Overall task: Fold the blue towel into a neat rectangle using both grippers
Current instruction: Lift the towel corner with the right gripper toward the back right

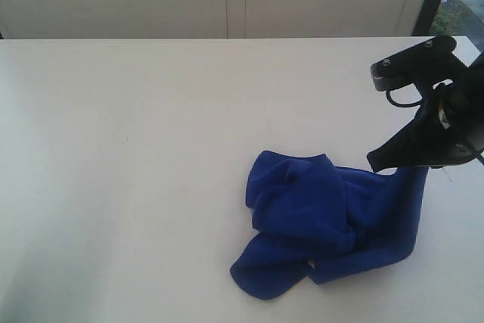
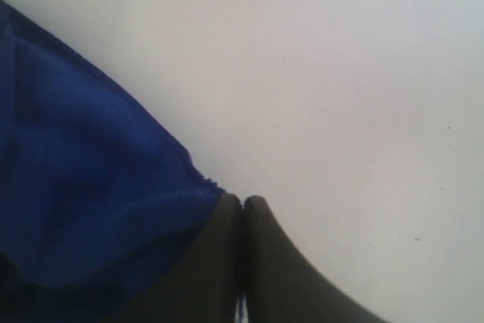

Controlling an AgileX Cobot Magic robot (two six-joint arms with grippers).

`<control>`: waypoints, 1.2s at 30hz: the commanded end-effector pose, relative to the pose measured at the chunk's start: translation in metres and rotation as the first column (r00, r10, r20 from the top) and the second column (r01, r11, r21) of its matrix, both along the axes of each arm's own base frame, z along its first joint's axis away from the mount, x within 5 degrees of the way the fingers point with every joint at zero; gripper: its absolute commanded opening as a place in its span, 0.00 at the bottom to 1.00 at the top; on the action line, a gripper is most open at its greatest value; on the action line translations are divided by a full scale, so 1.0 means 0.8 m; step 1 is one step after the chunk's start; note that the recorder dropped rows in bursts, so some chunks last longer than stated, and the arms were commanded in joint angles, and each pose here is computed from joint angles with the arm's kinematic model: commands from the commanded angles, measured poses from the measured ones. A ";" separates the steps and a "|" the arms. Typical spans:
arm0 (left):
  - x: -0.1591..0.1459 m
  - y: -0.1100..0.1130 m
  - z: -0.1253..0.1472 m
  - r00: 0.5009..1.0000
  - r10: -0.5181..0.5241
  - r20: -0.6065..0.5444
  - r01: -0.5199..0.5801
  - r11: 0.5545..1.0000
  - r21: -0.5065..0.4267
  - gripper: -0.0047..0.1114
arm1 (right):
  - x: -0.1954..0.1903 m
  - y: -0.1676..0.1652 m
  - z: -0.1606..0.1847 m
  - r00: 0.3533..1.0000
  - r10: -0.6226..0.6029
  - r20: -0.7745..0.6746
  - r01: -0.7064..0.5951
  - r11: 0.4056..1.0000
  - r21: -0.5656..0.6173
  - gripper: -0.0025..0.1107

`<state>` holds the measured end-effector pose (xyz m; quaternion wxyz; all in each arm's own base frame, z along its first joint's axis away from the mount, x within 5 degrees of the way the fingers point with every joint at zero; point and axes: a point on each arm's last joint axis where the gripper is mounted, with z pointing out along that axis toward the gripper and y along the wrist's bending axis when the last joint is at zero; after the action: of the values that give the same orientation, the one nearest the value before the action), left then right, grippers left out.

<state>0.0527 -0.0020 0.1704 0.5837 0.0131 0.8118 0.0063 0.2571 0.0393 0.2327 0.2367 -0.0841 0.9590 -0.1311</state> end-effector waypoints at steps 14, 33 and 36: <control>0.006 0.005 0.043 0.921 0.046 0.386 -0.042 0.999 -0.019 0.04 | -0.001 -0.004 0.000 0.999 0.032 -0.023 -0.033 0.997 -0.067 0.02; 0.004 -0.005 0.131 0.985 0.025 0.169 0.022 0.963 -0.267 0.04 | 0.005 -0.012 0.014 1.000 0.003 0.006 -0.002 0.990 -0.139 0.02; 0.017 -0.021 0.142 0.988 -0.146 0.046 0.153 0.961 -0.230 0.04 | 0.005 -0.011 0.014 1.000 0.000 0.005 0.000 0.991 -0.135 0.02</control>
<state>0.0592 -0.0078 0.2771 0.6421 -0.0524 0.7582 -0.1005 0.2597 0.0297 0.2430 0.2294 -0.1024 0.9478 -0.1965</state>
